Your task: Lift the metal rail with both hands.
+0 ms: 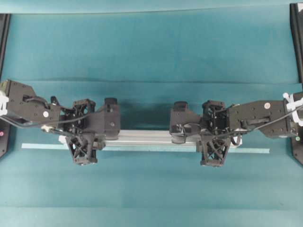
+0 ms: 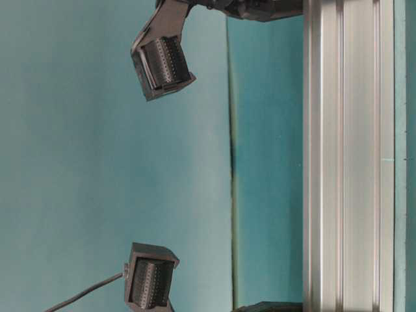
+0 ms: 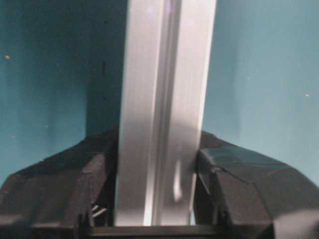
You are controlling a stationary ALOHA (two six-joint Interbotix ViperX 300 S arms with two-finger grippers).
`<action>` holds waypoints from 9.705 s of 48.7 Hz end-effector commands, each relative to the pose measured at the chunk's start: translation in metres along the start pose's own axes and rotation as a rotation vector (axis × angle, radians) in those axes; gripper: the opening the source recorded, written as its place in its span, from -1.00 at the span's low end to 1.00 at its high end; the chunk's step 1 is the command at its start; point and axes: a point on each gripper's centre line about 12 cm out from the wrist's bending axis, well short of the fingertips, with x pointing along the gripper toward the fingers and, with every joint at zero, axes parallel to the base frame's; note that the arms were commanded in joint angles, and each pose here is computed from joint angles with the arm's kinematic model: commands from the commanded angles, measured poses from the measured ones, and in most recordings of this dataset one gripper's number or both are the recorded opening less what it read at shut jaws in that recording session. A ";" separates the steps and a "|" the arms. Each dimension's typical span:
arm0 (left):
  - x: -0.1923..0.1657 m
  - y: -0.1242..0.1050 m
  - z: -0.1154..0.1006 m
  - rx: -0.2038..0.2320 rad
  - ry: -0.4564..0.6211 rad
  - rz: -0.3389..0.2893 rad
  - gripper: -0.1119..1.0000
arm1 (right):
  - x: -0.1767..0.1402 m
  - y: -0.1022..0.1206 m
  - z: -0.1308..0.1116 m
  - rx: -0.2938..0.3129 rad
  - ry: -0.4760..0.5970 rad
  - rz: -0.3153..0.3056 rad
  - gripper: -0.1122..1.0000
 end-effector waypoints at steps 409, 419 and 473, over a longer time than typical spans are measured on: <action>-0.003 -0.001 0.006 -0.027 0.032 0.004 0.61 | 0.004 -0.015 -0.002 0.110 0.003 -0.003 0.53; -0.003 -0.003 0.005 -0.018 0.032 0.002 0.89 | 0.004 -0.013 0.000 0.096 -0.003 -0.001 0.92; -0.182 0.002 0.038 -0.040 -0.408 -0.032 0.88 | -0.182 -0.006 0.007 0.071 -0.476 0.058 0.91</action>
